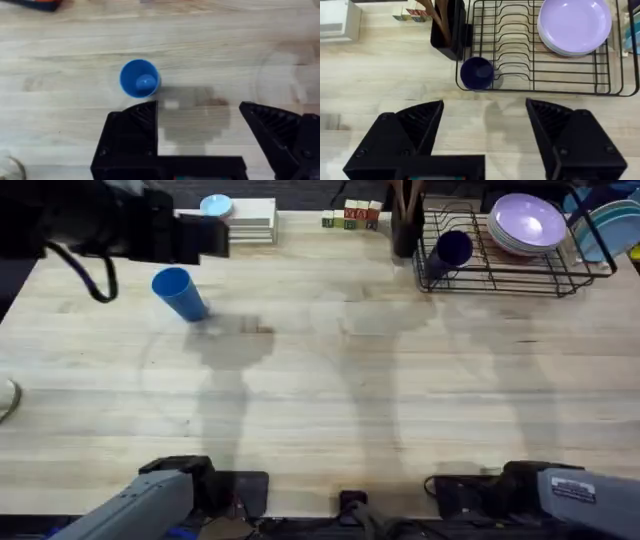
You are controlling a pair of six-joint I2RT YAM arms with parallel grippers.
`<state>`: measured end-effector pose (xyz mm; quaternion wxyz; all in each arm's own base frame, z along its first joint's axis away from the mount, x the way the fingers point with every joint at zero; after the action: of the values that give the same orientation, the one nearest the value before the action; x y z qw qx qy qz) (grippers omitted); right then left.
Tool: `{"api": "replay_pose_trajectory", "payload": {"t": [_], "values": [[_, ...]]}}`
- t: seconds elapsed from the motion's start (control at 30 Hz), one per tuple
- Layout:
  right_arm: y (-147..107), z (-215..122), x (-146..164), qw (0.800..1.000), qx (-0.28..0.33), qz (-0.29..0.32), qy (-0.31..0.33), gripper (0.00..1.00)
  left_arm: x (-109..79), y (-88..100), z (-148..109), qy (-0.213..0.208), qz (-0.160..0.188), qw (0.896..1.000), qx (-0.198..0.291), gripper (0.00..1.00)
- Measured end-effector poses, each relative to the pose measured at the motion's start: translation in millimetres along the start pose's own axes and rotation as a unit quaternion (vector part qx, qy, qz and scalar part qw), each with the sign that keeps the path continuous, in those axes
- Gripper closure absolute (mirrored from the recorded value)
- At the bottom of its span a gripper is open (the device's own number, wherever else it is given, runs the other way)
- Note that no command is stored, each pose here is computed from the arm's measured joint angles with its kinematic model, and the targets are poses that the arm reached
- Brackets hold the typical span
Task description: Pick up the cup on the table and put them onto the rack.
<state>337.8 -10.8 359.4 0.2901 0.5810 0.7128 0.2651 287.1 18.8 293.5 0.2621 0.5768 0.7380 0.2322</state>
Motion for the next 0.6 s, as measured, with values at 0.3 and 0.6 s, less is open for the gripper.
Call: {"api": "replay_pose_trajectory", "payload": {"t": [0.3, 0.6], "values": [[0.0, 0.0, 0.0, 1.000, 0.000, 0.000, 0.000, 0.008, 41.9, 11.3, -0.5, 0.034, -0.073, 0.997, -0.020, 0.008], [0.0, 0.0, 0.0, 1.000, 0.000, 0.010, 0.000, 0.008, 42.0, 5.7, 44.6, 0.014, -0.041, 0.998, 0.046, 0.008]]}}
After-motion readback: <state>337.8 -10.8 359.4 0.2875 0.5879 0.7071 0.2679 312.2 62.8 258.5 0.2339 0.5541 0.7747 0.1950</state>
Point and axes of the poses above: each hand's point on the last joint's axis, 136 mm out from that joint toward the fingers, its own z axis out along the fingers, its own x axis along the line the jaws close on, y = z × x, the point moved 4 cm from there along -z, back along the fingers, and after that the axes turned 15 degrees about -z, right-handed, at the moved point
